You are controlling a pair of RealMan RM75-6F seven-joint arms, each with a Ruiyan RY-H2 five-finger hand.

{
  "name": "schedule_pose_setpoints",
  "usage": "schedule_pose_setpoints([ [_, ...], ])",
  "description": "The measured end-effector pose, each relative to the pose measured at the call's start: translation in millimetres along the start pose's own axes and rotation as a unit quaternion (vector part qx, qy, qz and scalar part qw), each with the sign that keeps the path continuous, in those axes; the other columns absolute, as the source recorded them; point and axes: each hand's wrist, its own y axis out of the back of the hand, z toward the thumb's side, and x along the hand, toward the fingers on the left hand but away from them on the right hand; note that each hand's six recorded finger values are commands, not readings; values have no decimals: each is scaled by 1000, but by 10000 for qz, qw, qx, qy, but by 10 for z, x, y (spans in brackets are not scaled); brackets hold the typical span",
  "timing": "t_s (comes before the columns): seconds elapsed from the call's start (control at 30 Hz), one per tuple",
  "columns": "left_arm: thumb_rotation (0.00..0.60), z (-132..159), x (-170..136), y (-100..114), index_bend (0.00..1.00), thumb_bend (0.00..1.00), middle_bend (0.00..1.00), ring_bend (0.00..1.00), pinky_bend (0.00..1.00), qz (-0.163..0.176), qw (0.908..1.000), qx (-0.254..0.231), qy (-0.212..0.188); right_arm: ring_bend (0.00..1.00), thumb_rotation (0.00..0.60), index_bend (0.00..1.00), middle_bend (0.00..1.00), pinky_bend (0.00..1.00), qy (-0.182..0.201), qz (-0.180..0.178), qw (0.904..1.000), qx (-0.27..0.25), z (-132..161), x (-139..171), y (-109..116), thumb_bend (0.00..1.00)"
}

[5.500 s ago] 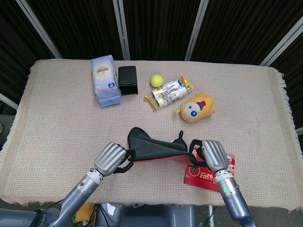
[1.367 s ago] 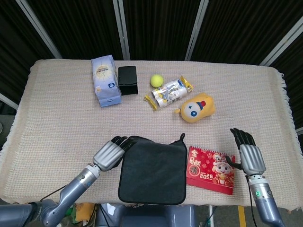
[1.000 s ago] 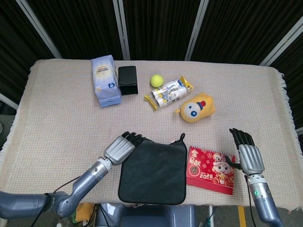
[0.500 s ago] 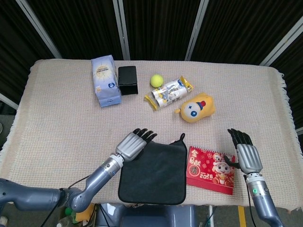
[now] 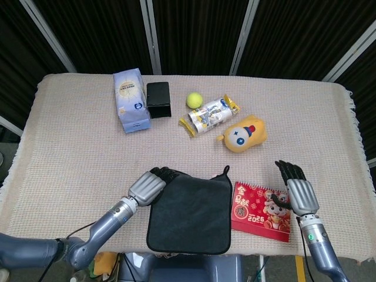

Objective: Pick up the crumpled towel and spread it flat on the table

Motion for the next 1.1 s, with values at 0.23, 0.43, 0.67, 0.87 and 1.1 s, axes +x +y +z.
schedule_pose_setpoints([
  [0.23,600,-67,125,-197,37,737,96,50,160,-337,9989,312,120,28,600,0,75,45,-18,-37,10000,-52,-19,7,22,355],
  [0.43,600,-91,180,-277,45,737,97,50,160,-454,9981,376,173,28,600,0,75,45,-35,-33,10000,-76,-30,14,24,356],
  [0.67,600,-171,202,-294,47,737,98,50,160,-476,9976,418,279,28,600,0,75,45,-52,-24,10000,-56,-50,21,16,356],
  [0.87,600,-301,171,-237,47,737,98,50,160,-430,9972,438,430,28,600,0,75,45,-55,1,10000,-39,-47,24,-22,356],
  [1.1,600,-406,117,-208,47,737,97,50,161,-435,9965,459,545,28,600,0,75,45,-27,10,10000,-26,-22,23,-28,356],
])
